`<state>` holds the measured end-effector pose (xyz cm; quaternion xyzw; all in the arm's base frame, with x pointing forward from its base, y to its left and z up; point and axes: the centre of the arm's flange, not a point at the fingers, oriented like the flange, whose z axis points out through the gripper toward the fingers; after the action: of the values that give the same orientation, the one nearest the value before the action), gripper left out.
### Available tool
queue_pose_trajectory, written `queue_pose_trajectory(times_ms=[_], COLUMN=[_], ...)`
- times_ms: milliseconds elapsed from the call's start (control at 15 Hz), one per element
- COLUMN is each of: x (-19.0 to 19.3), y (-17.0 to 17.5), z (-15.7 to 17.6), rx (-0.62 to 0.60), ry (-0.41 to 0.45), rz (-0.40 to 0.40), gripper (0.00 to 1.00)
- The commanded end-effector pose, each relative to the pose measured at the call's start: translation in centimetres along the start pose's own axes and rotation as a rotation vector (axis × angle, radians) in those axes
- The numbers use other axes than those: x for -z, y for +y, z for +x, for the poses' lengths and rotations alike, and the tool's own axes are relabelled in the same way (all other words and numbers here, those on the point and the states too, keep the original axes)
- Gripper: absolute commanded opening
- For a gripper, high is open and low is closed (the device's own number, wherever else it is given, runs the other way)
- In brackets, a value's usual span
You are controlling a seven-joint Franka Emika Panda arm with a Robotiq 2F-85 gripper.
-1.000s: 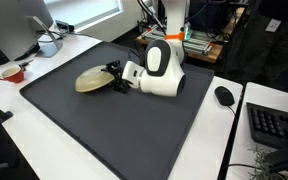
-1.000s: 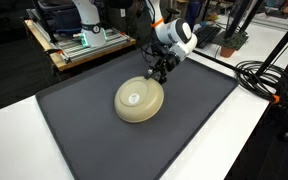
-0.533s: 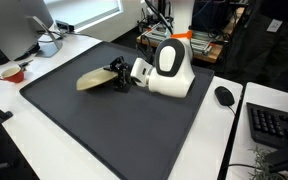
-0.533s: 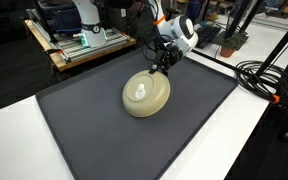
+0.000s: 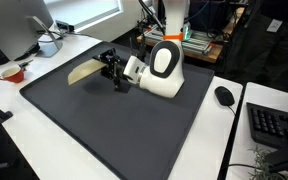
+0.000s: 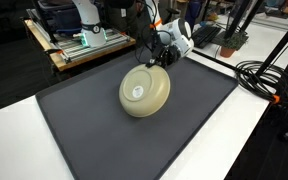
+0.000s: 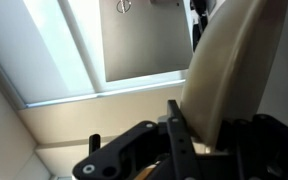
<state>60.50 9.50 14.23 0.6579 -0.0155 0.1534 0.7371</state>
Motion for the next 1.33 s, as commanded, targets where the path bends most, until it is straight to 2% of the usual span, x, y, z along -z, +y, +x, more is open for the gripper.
queue_pose_trajectory(times_ms=[0, 133, 533, 600, 867, 1000, 1067, 1267], x=[0.2, 0.9, 2.8, 2.9, 3.4, 3.2, 2.8, 1.5], y=[4.7, 7.1, 14.4, 15.3, 17.5, 17.4, 16.1, 13.1], z=[0.3, 0.6, 0.8, 0.8, 0.0, 0.0, 0.2, 0.5], rx=[0.110, 0.188, 0.392, 0.414, 0.488, 0.459, 0.423, 0.310], ry=[0.095, 0.123, 0.171, 0.176, 0.241, 0.213, 0.174, 0.135], rz=[-0.088, -0.089, 0.006, 0.035, 0.248, 0.298, 0.302, 0.235], gripper=[0.02, 0.02, 0.02, 0.02, 0.02, 0.02, 0.02, 0.02])
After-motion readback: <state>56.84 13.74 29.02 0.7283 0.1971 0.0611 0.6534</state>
